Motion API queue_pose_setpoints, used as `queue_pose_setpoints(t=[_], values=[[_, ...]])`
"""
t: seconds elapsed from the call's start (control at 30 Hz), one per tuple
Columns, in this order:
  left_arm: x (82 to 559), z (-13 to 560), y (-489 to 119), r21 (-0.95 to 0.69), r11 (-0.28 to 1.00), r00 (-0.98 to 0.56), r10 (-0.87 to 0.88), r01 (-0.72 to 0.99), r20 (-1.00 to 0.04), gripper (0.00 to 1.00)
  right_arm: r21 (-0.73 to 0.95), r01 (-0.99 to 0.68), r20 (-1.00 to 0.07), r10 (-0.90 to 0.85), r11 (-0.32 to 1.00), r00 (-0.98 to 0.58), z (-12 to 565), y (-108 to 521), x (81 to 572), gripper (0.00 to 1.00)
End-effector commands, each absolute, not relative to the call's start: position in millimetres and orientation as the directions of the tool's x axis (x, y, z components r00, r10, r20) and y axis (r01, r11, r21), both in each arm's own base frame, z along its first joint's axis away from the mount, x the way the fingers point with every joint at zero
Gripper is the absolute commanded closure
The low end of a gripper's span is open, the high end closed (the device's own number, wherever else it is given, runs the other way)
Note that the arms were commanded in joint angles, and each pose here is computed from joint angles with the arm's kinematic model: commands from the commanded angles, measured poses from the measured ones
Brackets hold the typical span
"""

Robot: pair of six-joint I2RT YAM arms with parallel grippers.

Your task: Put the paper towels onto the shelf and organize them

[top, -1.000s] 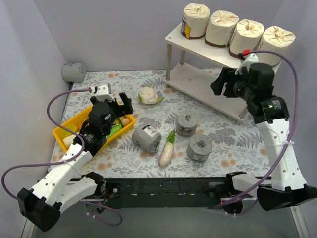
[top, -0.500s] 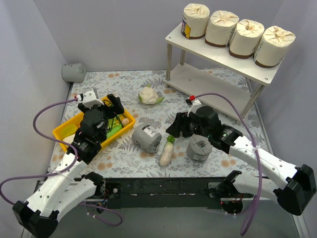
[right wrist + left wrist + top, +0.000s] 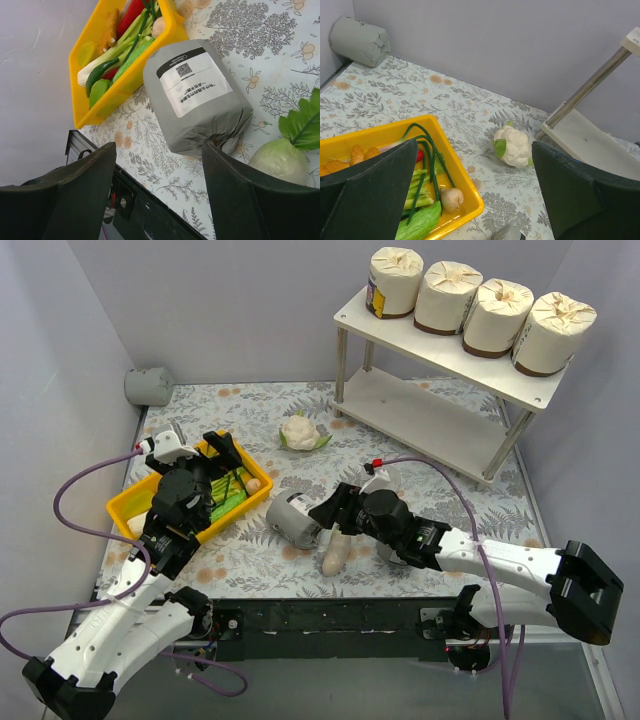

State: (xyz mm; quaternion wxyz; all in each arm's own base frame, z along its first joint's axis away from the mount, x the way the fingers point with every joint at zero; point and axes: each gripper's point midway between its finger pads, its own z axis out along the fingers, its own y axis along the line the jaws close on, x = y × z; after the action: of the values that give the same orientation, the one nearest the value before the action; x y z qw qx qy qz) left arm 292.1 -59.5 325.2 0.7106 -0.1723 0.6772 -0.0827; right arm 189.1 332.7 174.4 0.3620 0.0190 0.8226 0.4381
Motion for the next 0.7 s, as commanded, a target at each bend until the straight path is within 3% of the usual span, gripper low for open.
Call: queue_pose_setpoints(t=[0.0,0.67], values=[[289.3,329.5,-54.9,-0.356,0.926,0.089,-0.347,-0.128,-0.934,0.02,0.803,-0.23,-0.531,0.485,0.55,-0.695,185.6,340.5,200.5,0.22],[291.0,329.1,-56.5,-0.35,0.928,0.085,-0.341,-0.125,-0.936,0.02,0.814,-0.122,-0.453,0.489,0.568,-0.745,134.0,365.9,189.5,0.21]])
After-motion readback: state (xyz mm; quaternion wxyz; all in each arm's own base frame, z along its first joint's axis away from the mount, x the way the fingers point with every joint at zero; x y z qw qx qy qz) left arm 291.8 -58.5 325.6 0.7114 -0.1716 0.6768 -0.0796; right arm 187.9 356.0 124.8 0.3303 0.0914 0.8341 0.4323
